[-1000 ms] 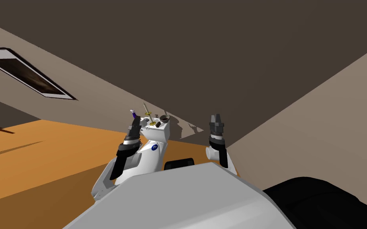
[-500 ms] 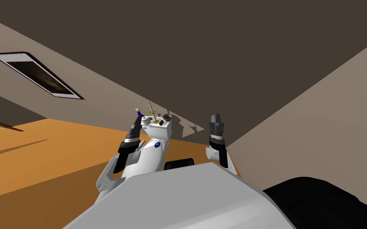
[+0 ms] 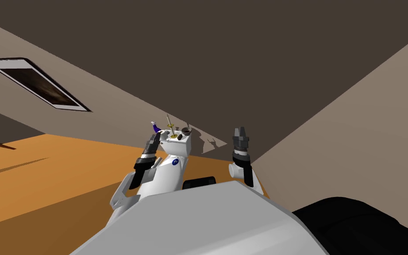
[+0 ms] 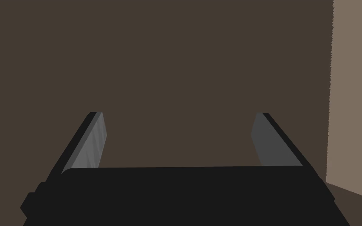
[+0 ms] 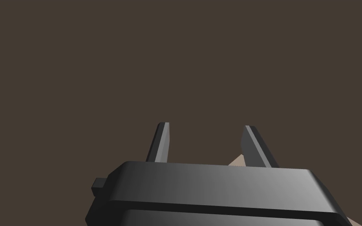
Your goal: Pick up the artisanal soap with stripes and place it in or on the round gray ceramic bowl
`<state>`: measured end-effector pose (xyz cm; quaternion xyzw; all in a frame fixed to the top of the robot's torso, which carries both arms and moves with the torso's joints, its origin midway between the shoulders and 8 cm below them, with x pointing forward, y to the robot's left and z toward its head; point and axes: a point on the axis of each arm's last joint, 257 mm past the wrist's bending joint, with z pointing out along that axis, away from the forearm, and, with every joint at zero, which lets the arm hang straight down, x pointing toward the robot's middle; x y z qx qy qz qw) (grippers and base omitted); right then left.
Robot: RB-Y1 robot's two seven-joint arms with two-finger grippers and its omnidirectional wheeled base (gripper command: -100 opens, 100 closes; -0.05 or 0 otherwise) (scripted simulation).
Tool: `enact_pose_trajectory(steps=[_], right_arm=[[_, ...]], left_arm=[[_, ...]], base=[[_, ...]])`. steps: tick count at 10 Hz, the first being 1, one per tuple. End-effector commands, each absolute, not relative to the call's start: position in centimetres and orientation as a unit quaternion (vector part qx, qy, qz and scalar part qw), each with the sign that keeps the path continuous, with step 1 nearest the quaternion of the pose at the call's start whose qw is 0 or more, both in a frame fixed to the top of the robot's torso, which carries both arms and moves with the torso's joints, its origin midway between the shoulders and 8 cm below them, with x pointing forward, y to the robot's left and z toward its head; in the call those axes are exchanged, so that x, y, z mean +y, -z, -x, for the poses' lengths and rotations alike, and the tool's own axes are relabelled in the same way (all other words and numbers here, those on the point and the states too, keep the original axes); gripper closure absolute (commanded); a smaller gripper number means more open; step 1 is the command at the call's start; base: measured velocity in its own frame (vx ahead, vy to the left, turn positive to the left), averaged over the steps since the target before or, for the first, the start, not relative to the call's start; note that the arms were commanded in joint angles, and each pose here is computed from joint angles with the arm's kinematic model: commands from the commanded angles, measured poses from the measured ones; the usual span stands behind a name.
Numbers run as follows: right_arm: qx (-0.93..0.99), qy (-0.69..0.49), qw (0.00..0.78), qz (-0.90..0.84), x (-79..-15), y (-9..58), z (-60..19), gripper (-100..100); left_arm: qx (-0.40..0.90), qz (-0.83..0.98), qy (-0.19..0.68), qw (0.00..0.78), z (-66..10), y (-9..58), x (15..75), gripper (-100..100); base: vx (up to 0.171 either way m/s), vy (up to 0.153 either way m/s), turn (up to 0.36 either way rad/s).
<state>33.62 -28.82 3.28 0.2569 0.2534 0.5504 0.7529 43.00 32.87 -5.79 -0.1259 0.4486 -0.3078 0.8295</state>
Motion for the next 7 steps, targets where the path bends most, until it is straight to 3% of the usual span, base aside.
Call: enact_pose_trajectory(steps=[1,7], right_arm=[[0.253,-0.550,0.753,-0.257,-28.8,-3.3,-33.6,0],[0.253,-0.550,0.753,-0.257,-28.8,-3.3,-33.6,0]], left_arm=[[0.469,0.125,0.288,0.825,-43.7,7.9,33.0,-100],[0.546,0.124,0.234,0.795,-44.9,15.8,33.4,-100]], base=[[0.062,0.020,-0.067],[0.080,0.006,-0.070]])
